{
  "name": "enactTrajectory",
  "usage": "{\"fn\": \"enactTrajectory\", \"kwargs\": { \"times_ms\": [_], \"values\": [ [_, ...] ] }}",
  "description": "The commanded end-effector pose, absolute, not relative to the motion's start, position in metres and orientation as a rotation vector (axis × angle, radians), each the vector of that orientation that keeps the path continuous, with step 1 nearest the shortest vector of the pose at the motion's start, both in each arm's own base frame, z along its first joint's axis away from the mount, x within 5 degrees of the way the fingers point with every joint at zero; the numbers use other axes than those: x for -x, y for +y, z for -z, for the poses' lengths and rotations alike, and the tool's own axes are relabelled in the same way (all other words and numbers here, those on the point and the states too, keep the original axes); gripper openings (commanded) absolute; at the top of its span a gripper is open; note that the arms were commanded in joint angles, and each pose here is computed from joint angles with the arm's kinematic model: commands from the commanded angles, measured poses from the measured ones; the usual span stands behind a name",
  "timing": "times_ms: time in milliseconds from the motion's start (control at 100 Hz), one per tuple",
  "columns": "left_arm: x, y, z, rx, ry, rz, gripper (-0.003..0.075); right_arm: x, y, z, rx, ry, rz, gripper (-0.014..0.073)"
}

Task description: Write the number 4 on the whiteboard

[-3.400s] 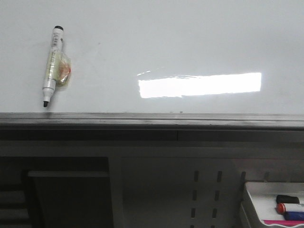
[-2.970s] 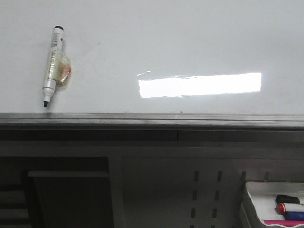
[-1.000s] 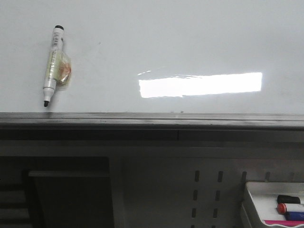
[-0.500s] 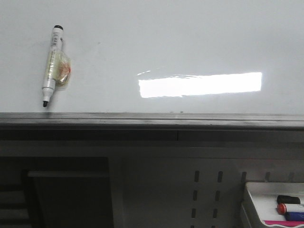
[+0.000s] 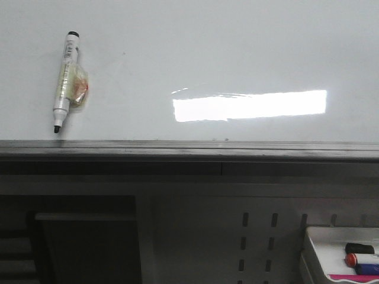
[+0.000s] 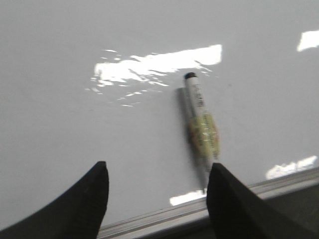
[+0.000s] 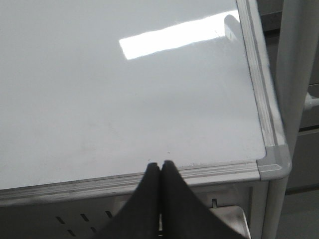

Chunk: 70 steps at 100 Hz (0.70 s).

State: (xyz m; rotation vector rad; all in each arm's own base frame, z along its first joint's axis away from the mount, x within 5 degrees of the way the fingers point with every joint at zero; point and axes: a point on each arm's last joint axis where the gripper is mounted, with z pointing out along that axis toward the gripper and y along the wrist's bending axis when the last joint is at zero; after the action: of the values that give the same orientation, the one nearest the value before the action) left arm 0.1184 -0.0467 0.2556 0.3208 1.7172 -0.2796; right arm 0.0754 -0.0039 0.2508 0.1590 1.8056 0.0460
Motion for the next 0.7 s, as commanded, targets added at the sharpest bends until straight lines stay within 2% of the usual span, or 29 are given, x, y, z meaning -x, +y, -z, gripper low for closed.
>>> {"fn": "enactTrajectory", "kwargs": {
  "times_ms": [0, 220, 690],
  "values": [
    [-0.133, -0.063, -0.274, -0.326, 1.617, 0.365, 0.0402, -0.078, -0.005, -0.269, -0.152, 1.705, -0.04, -0.0058],
    [-0.167, -0.095, -0.258, -0.349, 1.719, 0.434, 0.0403, -0.078, -0.005, -0.269, -0.152, 1.703, -0.04, -0.0058],
    [-0.205, -0.117, -0.234, -0.306, 1.834, 0.453, 0.0412, -0.078, -0.005, -0.27, -0.151, 1.687, -0.04, -0.0058]
  ]
}}
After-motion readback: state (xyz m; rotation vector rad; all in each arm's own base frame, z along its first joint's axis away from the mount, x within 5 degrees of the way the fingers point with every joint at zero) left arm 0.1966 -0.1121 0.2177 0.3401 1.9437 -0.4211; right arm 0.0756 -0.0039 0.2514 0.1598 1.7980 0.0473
